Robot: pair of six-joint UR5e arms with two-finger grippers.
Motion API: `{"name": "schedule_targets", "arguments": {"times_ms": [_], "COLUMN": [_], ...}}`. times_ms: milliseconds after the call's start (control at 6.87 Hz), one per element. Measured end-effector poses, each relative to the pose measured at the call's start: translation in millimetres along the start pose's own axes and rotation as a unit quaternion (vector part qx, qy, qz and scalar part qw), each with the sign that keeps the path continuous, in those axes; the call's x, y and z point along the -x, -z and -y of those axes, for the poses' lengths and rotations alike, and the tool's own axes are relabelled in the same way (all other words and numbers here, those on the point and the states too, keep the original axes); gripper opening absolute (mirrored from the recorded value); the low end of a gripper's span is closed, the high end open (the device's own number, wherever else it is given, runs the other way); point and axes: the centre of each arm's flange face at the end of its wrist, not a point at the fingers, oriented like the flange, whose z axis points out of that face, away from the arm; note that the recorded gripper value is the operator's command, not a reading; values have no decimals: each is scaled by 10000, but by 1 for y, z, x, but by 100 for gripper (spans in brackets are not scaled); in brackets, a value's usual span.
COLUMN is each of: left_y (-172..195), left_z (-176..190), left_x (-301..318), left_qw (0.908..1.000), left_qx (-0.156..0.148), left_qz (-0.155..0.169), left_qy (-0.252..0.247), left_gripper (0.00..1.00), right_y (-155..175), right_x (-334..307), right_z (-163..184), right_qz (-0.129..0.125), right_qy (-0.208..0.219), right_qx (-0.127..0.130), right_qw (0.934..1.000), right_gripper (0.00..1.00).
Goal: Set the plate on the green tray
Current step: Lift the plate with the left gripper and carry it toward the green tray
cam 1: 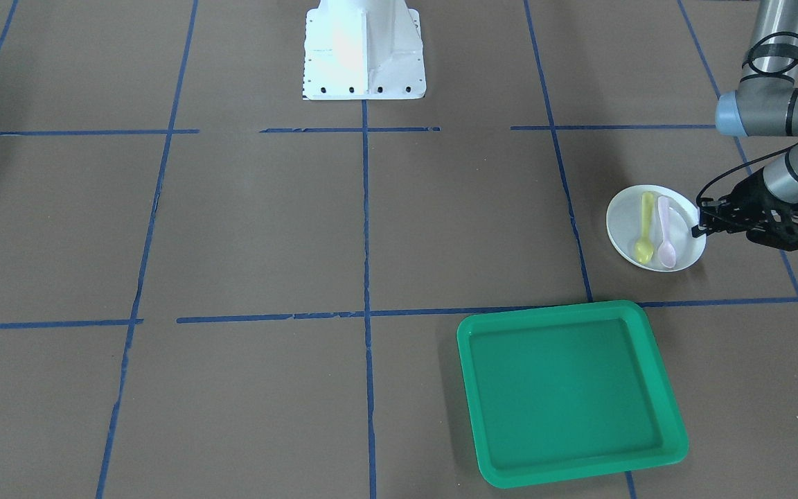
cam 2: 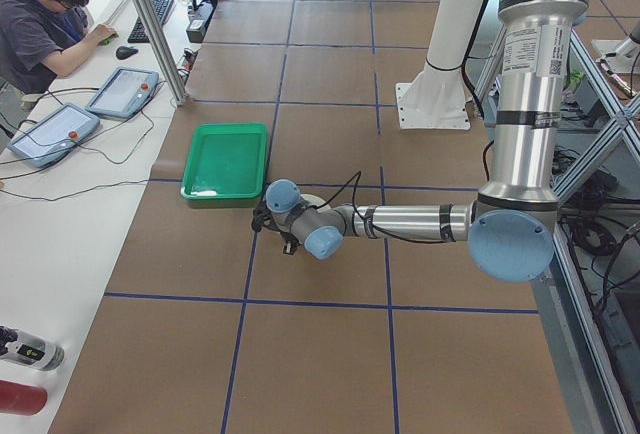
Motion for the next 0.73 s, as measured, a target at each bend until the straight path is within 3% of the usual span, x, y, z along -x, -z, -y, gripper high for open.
{"name": "schedule_targets", "arguments": {"times_ms": [291,583,728], "left_y": [41,87,103], "left_z": [8,34,40], "left_x": [36,39,38], "left_qw": [9990,9978,9967], "left_qx": [367,412,382], "left_qz": [-221,-242,-423], "left_qy": [148,452,574], "left_gripper": [0,0,0], "right_y": [0,0,0], "right_x": [0,0,0], "right_z": [0,0,0], "right_qz": [0,0,0], "right_qy": [2,-1,0], "right_qx": [-2,1,0], "right_qw": [10000,10000,10000], "right_gripper": [100,100,100]}}
